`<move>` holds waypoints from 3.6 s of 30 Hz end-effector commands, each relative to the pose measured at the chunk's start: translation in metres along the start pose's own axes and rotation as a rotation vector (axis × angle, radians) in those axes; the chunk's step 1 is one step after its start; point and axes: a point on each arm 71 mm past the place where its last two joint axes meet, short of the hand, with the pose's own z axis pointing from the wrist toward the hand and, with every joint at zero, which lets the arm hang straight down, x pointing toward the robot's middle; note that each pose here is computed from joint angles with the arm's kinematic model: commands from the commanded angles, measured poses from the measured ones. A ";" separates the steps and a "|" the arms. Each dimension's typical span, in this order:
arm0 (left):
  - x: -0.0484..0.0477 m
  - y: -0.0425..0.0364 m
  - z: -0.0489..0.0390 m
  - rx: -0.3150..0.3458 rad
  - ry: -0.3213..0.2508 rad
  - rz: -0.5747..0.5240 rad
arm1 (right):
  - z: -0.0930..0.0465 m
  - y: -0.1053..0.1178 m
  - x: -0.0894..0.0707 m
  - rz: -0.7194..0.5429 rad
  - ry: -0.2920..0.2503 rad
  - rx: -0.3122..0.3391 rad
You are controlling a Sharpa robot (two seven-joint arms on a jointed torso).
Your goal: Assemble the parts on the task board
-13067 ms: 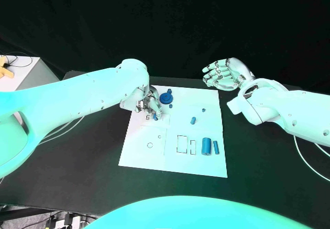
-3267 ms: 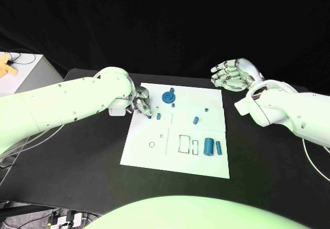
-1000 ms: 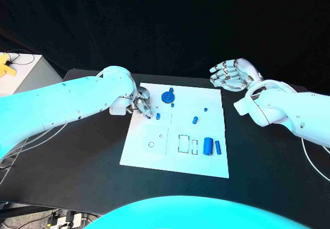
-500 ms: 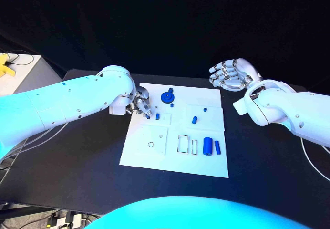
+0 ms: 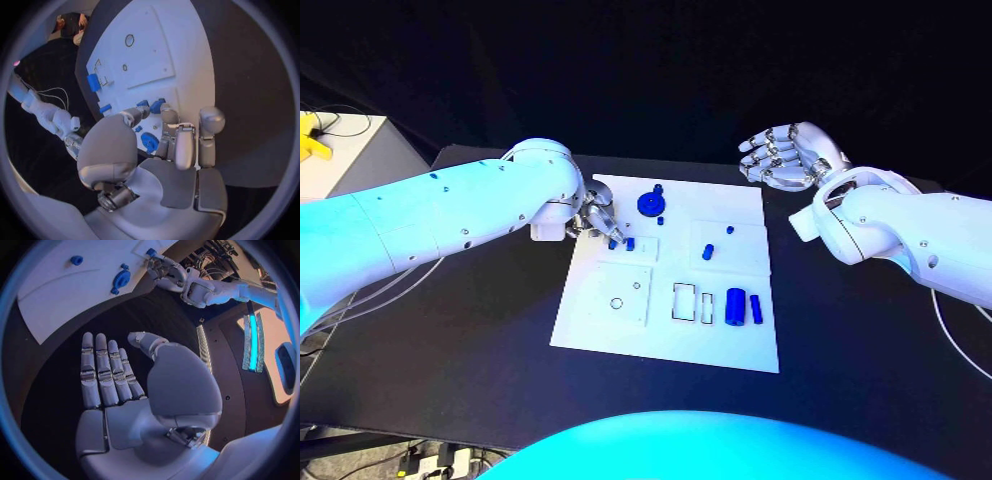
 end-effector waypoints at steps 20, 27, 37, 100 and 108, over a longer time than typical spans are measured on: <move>0.0050 0.0103 0.0014 -0.036 0.019 0.029 | -0.001 0.000 0.000 -0.001 0.013 -0.009; 0.0059 0.0127 0.0010 -0.041 0.028 0.033 | -0.001 0.000 0.000 -0.001 0.012 -0.009; 0.0067 0.0116 0.0010 -0.031 0.033 0.017 | -0.001 0.000 0.000 -0.001 0.012 -0.009; -0.0209 -0.0651 -0.0039 0.563 -0.521 0.257 | 0.002 -0.002 0.003 0.013 0.010 -0.011; -0.0154 -0.0684 0.0063 0.519 -0.447 0.360 | 0.002 -0.002 0.004 0.013 0.011 -0.012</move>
